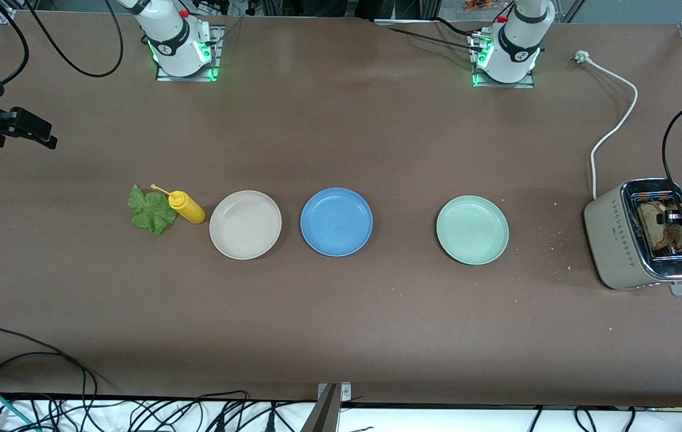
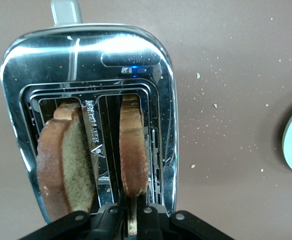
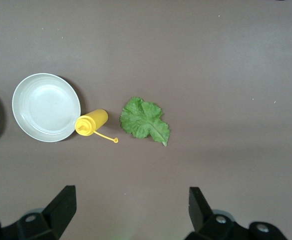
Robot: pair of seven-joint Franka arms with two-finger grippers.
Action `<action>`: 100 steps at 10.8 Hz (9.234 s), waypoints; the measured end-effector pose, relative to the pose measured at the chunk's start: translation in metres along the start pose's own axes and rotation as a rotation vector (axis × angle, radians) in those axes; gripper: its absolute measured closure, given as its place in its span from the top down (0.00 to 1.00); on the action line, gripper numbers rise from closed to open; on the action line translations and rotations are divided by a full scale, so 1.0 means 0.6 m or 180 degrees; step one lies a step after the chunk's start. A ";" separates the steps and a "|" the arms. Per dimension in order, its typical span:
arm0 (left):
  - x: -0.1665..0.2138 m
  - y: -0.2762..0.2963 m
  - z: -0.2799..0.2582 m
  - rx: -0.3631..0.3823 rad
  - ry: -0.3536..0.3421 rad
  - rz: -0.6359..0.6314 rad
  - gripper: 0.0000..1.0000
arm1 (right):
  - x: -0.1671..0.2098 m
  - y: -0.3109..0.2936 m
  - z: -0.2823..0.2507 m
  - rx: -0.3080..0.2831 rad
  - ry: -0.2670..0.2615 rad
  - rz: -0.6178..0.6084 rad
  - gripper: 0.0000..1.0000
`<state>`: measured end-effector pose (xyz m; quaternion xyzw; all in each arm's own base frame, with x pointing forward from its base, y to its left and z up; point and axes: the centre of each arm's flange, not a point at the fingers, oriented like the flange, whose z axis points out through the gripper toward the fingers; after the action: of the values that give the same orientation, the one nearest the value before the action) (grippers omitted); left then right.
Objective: Make sandwich in blue plate with both arms
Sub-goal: 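Close the left gripper on the bread slice in the toaster, then lift the bread slice with the left gripper and carry it to the blue plate, then lower the bread onto the blue plate and open the left gripper, then return the left gripper to the toaster while the right gripper grasps the lettuce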
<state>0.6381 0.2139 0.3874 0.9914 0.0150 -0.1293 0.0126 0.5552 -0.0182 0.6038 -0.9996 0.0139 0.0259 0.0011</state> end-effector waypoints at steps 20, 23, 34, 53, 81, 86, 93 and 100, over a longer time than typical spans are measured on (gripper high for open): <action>-0.100 0.320 -0.254 0.0146 0.0411 0.0939 0.08 | -0.002 -0.014 0.000 -0.0002 -0.0024 -0.0047 1.00; -0.094 0.484 -0.210 0.0067 0.0277 0.0794 0.08 | -0.002 -0.014 0.000 -0.0002 -0.0025 -0.0049 1.00; -0.048 0.856 0.076 -0.1974 -0.0492 0.0014 0.08 | -0.002 -0.015 -0.001 -0.0002 -0.0025 -0.0052 1.00; -0.039 1.046 0.250 -0.2060 -0.0175 0.0163 0.08 | -0.002 -0.015 -0.001 -0.0002 -0.0029 -0.0051 1.00; -0.082 0.582 -0.113 -0.0699 0.1100 0.0515 1.00 | 0.119 0.027 0.286 -0.0133 -0.0547 0.0042 1.00; -0.214 0.465 -0.237 -0.0081 0.1061 0.0502 1.00 | 0.158 0.055 0.431 -0.0131 -0.0661 -0.0059 1.00; -0.299 0.362 -0.275 0.0052 0.0691 0.0198 1.00 | 0.132 0.056 0.679 -0.0053 -0.0783 -0.0143 0.85; -0.282 0.363 -0.256 0.0055 0.0480 0.0196 1.00 | 0.117 0.048 0.704 -0.0042 -0.0826 -0.0166 0.06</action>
<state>0.5209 -0.0038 0.5842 0.9984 -0.0156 -0.0539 0.0068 0.6026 -0.0476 0.1782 -0.9878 -0.0125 0.1550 -0.0030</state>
